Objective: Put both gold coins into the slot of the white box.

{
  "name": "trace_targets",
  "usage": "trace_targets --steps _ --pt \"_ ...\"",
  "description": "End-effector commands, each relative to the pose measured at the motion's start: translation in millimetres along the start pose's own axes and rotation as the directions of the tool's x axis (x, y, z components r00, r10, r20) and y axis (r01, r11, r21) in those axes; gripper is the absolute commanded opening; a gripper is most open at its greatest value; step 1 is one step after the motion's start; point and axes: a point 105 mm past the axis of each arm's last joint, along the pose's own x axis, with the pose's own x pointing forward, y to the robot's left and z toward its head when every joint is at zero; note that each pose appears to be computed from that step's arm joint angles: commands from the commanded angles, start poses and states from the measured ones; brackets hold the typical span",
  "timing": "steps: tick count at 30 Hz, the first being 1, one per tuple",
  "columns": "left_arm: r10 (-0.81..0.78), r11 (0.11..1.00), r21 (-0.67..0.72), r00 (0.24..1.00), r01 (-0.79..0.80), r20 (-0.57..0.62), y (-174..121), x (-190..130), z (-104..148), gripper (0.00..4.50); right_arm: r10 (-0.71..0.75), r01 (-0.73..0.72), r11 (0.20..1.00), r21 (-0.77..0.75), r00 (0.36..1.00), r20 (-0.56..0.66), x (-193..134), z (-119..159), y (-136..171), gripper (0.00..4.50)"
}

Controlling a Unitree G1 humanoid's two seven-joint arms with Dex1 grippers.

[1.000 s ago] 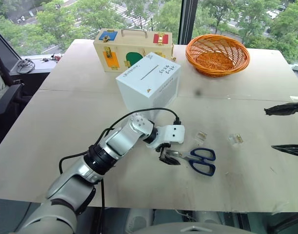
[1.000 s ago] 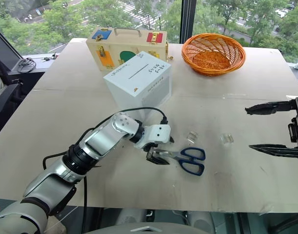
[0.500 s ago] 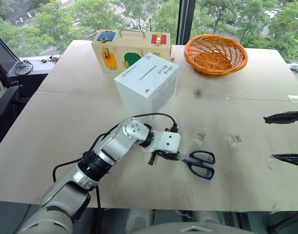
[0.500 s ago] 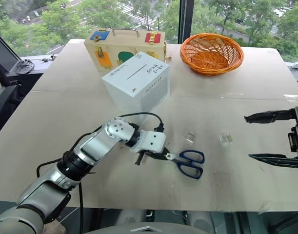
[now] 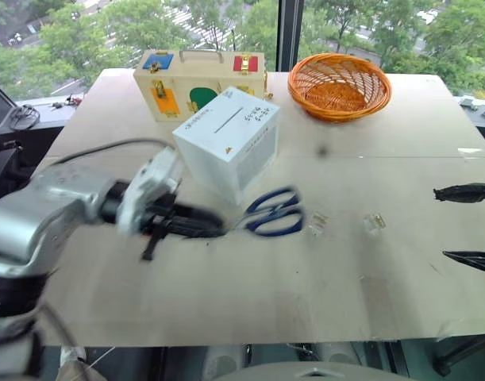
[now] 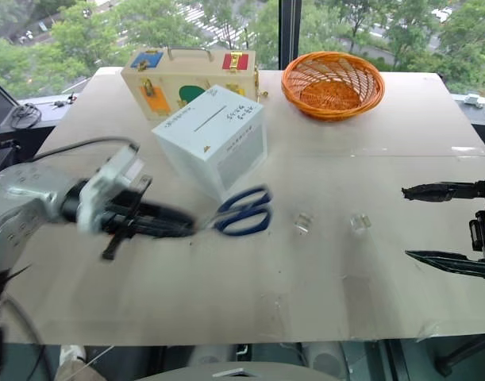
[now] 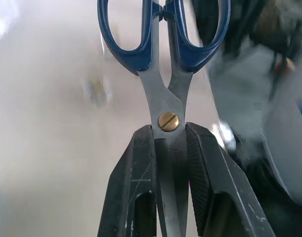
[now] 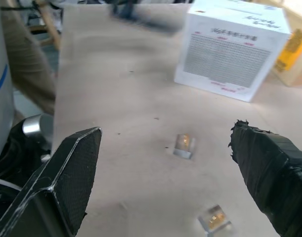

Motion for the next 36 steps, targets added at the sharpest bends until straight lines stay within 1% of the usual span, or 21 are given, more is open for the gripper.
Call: trace_targets --steps 1,2,3,5,6,11,15,16,17,19,20,21,22,23,25,27,28,30,31,34,36 --pt "0.163 0.987 0.010 0.986 -0.163 -0.045 10 -34 -9 0.27 0.057 -0.057 0.997 -0.054 0.998 0.013 1 5 1 4.50" --pt "0.227 0.973 -0.017 0.973 -0.228 -0.050 18 -42 -16 0.27 0.062 -0.061 0.997 -0.056 0.998 0.015 2 4 0 4.50" --pt "0.346 0.937 -0.030 0.937 -0.348 -0.054 34 -53 -24 0.27 0.067 -0.066 0.996 -0.059 0.998 0.019 3 4 -1 4.50" --pt "0.613 0.782 -0.086 0.786 -0.618 -0.077 72 -79 -41 0.27 0.074 -0.072 0.995 -0.063 0.997 0.029 6 2 -1 4.50" --pt "0.685 0.712 -0.117 0.722 -0.692 -0.101 82 -88 -47 0.27 0.080 -0.078 0.995 -0.060 0.996 0.030 6 2 2 4.50" --pt "0.797 0.556 -0.180 0.582 -0.812 -0.162 98 -100 -58 0.27 0.087 -0.086 0.996 -0.030 0.996 0.031 8 4 20 4.50" --pt "0.839 0.471 -0.231 0.513 -0.851 -0.180 115 -96 -63 0.27 0.069 -0.069 0.997 -0.022 0.997 0.039 11 6 25 4.50" --pt "0.837 0.477 -0.246 0.522 -0.844 -0.167 118 -90 -61 0.27 0.067 -0.066 0.998 -0.021 0.997 0.040 12 7 25 4.50" --pt "0.834 0.484 -0.255 0.530 -0.837 -0.156 120 -86 -58 1.30 0.062 -0.062 0.998 -0.019 0.997 0.043 13 7 26 4.50" --pt "0.826 0.505 -0.243 0.546 -0.828 -0.141 119 -81 -53 2.03 0.055 -0.054 0.998 -0.015 0.998 0.044 16 8 27 4.50" --pt "0.840 0.504 -0.266 0.538 -0.822 -0.074 118 -92 -41 2.49 0.022 -0.021 1.000 -0.004 0.999 0.043 19 8 27 4.50" --pt "0.846 0.507 -0.292 0.533 -0.811 -0.011 115 -101 -31 3.11 -0.008 0.008 1.000 0.011 0.999 0.036 22 7 26 4.50" --pt "0.850 0.509 -0.312 0.526 -0.802 0.036 112 -108 -23 3.54 -0.031 0.030 0.999 0.023 0.999 0.032 25 7 27 4.50" --pt "0.835 0.541 -0.311 0.544 -0.781 0.086 105 -110 -13 4.02 -0.061 0.060 0.998 0.025 0.998 0.028 29 5 26 4.50" --pt "0.750 0.661 -0.281 0.630 -0.696 0.202 86 -96 10 4.02 -0.135 0.134 0.991 0.029 0.991 0.017 36 2 25 4.50" --pt "0.634 0.772 -0.218 0.704 -0.596 0.320 66 -79 29 4.02 -0.178 0.181 0.980 0.077 0.983 -0.042 43 -8 26 4.50" --pt "0.554 0.832 -0.181 0.768 -0.525 0.320 52 -64 31 4.02 -0.195 0.197 0.976 0.088 0.980 -0.035 48 -8 28 4.50" --pt "0.387 0.922 -0.110 0.873 -0.372 0.297 25 -33 31 4.02 -0.249 0.255 0.964 0.074 0.965 -0.076 56 -14 29 4.50" --pt "0.309 0.951 -0.092 0.910 -0.295 0.277 14 -17 29 4.02 -0.269 0.276 0.958 0.075 0.958 -0.098 58 -18 29 4.50" --pt "0.167 0.984 0.022 0.949 -0.179 0.267 -5 16 31 4.02 -0.292 0.312 0.944 0.109 0.942 -0.167 65 -26 30 4.50" --pt "0.111 0.986 0.090 0.951 -0.142 0.290 -9 37 35 4.02 -0.363 0.405 0.907 0.118 0.892 -0.270 66 -40 23 4.50"
